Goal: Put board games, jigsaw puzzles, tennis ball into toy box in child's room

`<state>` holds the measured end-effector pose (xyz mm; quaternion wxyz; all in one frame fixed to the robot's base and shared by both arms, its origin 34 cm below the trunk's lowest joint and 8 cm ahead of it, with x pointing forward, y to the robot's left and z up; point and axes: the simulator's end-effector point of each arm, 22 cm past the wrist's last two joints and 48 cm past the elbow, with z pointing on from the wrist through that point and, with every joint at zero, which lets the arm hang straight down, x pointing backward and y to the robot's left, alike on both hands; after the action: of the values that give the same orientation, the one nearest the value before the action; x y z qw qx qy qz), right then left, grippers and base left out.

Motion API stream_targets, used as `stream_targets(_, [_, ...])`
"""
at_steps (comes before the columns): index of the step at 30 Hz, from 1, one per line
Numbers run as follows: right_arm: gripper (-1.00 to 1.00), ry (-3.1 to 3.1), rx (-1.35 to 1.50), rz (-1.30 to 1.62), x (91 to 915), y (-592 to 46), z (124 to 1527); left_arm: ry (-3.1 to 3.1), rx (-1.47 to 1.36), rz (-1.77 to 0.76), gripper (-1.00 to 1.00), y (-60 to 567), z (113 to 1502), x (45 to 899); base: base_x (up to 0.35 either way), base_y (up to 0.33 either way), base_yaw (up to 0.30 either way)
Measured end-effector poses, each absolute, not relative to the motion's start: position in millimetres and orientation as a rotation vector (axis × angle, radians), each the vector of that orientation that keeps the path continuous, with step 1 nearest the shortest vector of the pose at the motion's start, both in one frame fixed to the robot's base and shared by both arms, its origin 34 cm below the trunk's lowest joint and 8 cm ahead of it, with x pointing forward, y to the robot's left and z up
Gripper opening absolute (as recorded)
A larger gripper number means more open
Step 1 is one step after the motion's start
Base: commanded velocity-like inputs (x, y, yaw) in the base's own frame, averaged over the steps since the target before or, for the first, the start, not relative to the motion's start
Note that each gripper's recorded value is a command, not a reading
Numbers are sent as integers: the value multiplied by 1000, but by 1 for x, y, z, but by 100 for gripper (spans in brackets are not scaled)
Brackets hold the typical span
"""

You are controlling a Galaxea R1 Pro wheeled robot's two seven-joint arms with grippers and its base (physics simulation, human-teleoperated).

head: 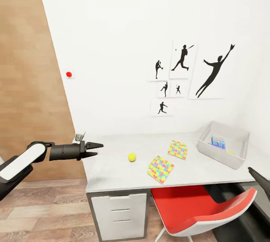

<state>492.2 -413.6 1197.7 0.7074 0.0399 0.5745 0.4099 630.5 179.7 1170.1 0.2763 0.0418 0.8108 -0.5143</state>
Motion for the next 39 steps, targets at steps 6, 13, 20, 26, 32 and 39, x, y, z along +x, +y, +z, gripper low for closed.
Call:
stream_targets(6, [100,1286,88,908,493,-413,1196,2176,113,-1381,100,180,1171,630,198,-125,280])
stream_targets(13, [100,1294,89,908,495,-412,1195,2178,112,-1385,100,179,1170,629,83,-54,229])
stream_targets(20, [100,1368,132,888,514,-408,1181,2178,112,-1386,100,179,1170,629,3,-2,17])
stream_targets(26, [100,1688,266,877,576,-365,1122,2179,113,-1385,100,179,1170,629,0,0,0])
stream_targets(32, [100,1957,346,583,633,-347,1079,2179,114,-1385,100,179,1169,629,0,0,0])
stream_targets(39, [100,2079,339,348,652,-337,1063,2181,113,-1382,100,179,1169,629,0,0,0])
